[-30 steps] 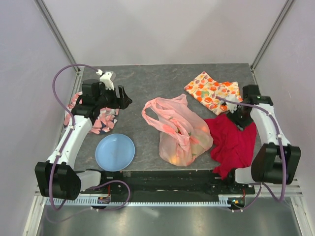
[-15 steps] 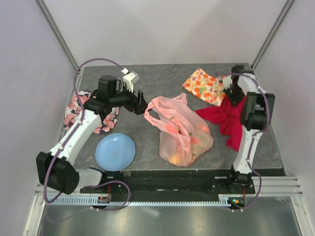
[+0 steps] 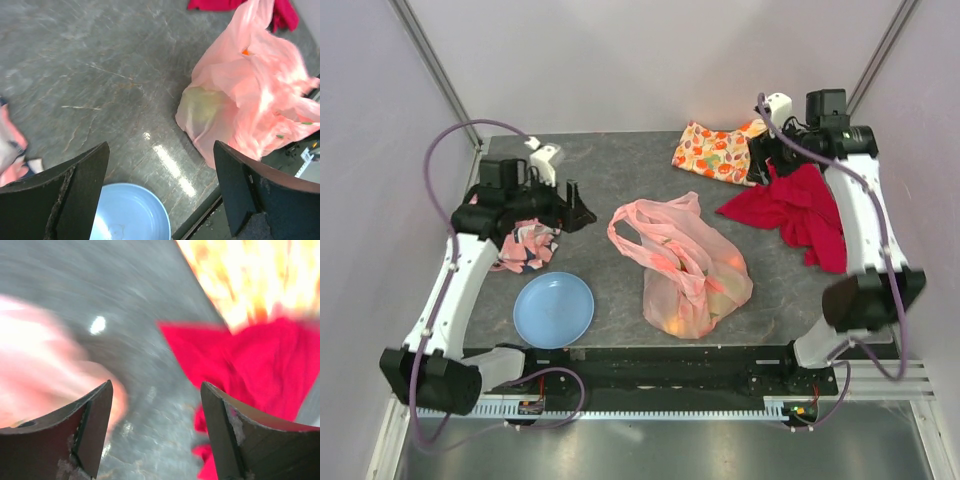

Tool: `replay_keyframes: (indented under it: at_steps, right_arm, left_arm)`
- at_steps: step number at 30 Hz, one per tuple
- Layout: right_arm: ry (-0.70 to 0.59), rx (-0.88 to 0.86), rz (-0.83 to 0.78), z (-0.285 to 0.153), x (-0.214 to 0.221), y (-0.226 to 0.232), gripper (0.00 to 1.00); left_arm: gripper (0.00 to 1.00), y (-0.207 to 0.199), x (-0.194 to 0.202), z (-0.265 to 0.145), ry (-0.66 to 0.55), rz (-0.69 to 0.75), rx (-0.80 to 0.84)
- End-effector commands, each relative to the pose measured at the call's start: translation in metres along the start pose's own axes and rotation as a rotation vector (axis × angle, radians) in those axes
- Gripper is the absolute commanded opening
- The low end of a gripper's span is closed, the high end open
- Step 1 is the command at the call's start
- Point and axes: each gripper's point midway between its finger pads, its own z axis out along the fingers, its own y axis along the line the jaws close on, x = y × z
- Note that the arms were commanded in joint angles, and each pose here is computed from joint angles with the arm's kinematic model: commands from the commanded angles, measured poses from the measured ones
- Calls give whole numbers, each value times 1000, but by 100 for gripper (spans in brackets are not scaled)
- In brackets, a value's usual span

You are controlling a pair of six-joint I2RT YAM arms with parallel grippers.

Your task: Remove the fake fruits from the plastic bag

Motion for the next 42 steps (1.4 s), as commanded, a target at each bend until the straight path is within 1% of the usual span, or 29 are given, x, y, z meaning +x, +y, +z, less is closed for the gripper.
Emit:
replay_keyframes:
  at_steps: [1, 3, 4, 5, 7, 8, 12, 13, 14, 18, 21, 23, 24, 25, 26, 27, 28, 29, 30, 32, 33, 34, 36, 37, 38, 39, 40, 41, 42]
  right_arm:
    - [-190, -281, -285, -34, -24, 120, 80]
    - [-193, -339, -327, -31, -22, 147, 81]
    - [-195, -390, -370, -27, -24, 172, 80]
    - [-184, -408, -383, -23, -24, 182, 80]
    - [-182, -463, -439, -16, -30, 210, 80]
    - [-188, -476, -458, -13, -34, 217, 80]
    - [-178, -468, -531, 7, -44, 239, 80]
    - [-178, -488, -548, 10, -44, 249, 80]
    - [-168, -499, -555, 17, -42, 254, 80]
    - [-165, -527, -598, 26, -41, 278, 81]
    - [-180, -469, -605, 35, -45, 285, 81]
    - [-192, -445, -595, 37, -49, 286, 78]
    - [-209, -428, -588, 38, -55, 284, 72]
    - [-221, -408, -579, 39, -59, 282, 65]
    - [-219, -355, -558, 43, -63, 274, 56]
    - [-236, -322, -552, 46, -70, 270, 41]
    - [-239, -291, -543, 49, -74, 266, 35]
    - [-242, -245, -541, 53, -80, 258, 31]
    - [-277, -219, -539, 54, -92, 254, 23]
    - [-331, -150, -509, 58, -116, 235, 13]
    - [-390, -104, -489, 58, -136, 220, 0]
    - [-420, -78, -479, 60, -148, 212, 0]
    - [-495, 8, -458, 68, -182, 186, 0]
    - [-492, 35, -449, 87, -188, 176, 0]
    - [-561, 70, -440, 77, -215, 168, 0]
    - [-612, 128, -415, 74, -234, 150, 0]
    - [-648, 152, -401, 72, -248, 142, 0]
    - [-711, 175, -387, 68, -273, 134, 0]
    - [-755, 200, -369, 60, -287, 123, 0]
  left_arm:
    - [94, -58, -6, -44, -76, 38, 201]
    - [94, -72, -2, -43, -67, 53, 263]
    - [94, -77, 0, -42, -56, 54, 284]
    - [94, -82, 6, -38, -35, 55, 306]
    - [93, -79, 11, -30, -24, 61, 287]
    - [93, -76, 16, -23, -11, 63, 271]
    - [92, -64, 10, -7, -32, 24, 222]
    - [92, -57, 1, -1, -65, 32, 192]
    - [92, -52, 4, 8, -51, 7, 185]
    - [89, -50, -8, 22, -79, -49, 206]
    - [80, -47, -9, 32, -72, -84, 210]
    - [63, -41, -10, 37, -68, -93, 192]
    - [53, -38, -9, 43, -53, -99, 193]
    - [34, -38, -8, 46, -45, -100, 201]
    - [27, -37, -15, 47, -54, -90, 201]
    - [19, -32, -15, 53, -42, -100, 192]
    - [7, -29, -19, 56, -44, -103, 182]
    - [2, -26, -33, 55, -69, -92, 165]
    - [2, -17, -40, 59, -79, -94, 124]
    - [2, 1, -67, 68, -109, -91, 80]
    - [2, 12, -77, 71, -123, -91, 44]
    - [2, 24, -101, 76, -156, -82, 18]
    - [2, 42, -128, 77, -208, -60, -54]
    - [2, 50, -156, 76, -255, -36, -71]
    - [2, 52, -171, 72, -283, -12, -85]
    - [2, 57, -182, 70, -294, -7, -109]
    - [2, 50, -214, 53, -363, 37, -114]
    - [2, 51, -223, 51, -380, 63, -122]
    - [2, 50, -235, 43, -413, 80, -145]
